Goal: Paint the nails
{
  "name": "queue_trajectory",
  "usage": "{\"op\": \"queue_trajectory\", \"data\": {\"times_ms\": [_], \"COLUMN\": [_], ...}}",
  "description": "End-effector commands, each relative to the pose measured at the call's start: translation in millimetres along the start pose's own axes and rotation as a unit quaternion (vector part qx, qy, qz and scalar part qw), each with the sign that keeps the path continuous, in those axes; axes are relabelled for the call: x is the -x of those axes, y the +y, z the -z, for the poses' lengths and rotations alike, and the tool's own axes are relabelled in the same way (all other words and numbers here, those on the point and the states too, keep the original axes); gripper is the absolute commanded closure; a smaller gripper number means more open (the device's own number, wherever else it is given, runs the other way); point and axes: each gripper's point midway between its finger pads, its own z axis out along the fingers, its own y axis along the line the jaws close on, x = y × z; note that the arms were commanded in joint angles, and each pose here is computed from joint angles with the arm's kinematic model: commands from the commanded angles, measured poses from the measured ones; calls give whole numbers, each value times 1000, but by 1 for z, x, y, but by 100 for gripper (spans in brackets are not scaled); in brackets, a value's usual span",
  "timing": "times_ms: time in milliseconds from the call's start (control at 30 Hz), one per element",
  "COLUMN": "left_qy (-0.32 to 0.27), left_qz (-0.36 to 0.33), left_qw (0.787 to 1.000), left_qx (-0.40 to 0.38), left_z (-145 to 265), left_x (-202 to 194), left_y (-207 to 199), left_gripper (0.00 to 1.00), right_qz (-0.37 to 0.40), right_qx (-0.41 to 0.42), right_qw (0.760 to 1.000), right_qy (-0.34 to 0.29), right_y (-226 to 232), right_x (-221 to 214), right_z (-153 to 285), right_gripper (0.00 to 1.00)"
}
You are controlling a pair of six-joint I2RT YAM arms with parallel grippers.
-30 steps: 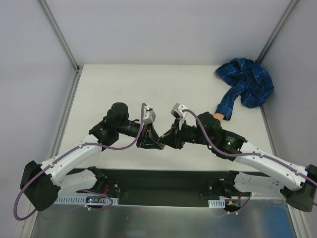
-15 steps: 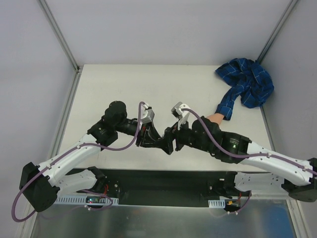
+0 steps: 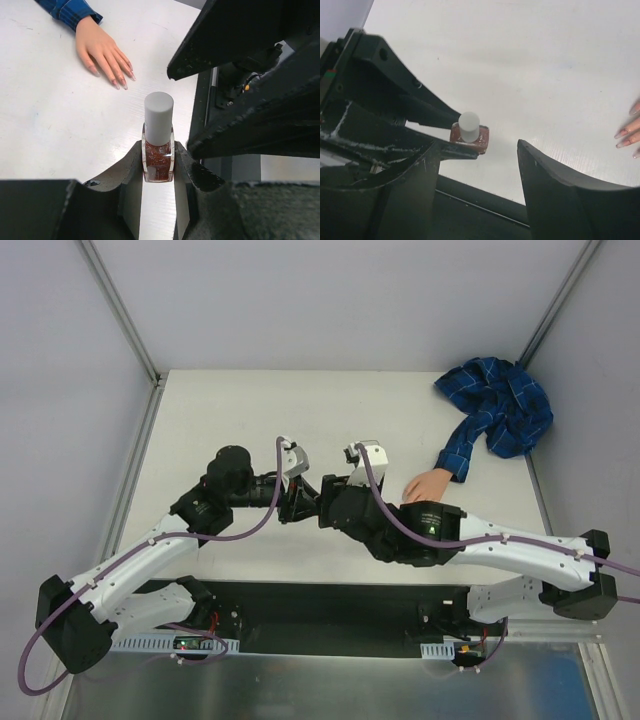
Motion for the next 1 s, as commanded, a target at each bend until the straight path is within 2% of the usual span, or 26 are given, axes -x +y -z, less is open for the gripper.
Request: {"op": "queue_trajectory", "data": {"times_ms": [0,133,267,433,533,700,733,767,800,867,933,967], "left_qy": [-30,-32,-34,-36,-37,-41,-42,-41,-41,-40,-38,-39], "left_qz": [-28,-32,-32,-33,-37,-55,-58,-59,-60,-64,-61,-62], "left_qw": [999,999,999,999,999,998,997,997,996,994,988,985], "left_qx": [-6,0,-1,8,5,-10,-14,-28,-42,-78,-135,-154], "left_z": [2,3,3,4,5,8,9,9,9,10,13,14], "left_x": [24,25,26,27,27,29,30,30,30,32,33,34], "left_y": [-9,-8,-9,-6,-7,-15,-17,-22,-27,-39,-58,-63], "left_gripper": [100,100,100,100,100,100,100,100,100,100,100,100], "right_qz": [-50,-49,-39,-26,-23,-28,-21,-21,-9,62,118,172], "right_qx": [-46,-48,17,17,17,21,26,31,50,98,251,307], "right_qw": [996,996,998,999,999,999,999,999,999,993,961,936], "right_qy": [-48,-60,-46,-34,-28,-20,-14,-18,-11,-28,-7,-3], "right_y": [-9,-13,10,20,21,15,13,9,11,11,42,32], "right_x": [25,35,34,30,27,23,17,21,18,18,6,-1], "right_z": [0,1,-5,-13,-17,-19,-21,-20,-18,-15,-4,-3], "right_gripper": [40,43,44,44,51,73,80,97,99,99,99,100]}}
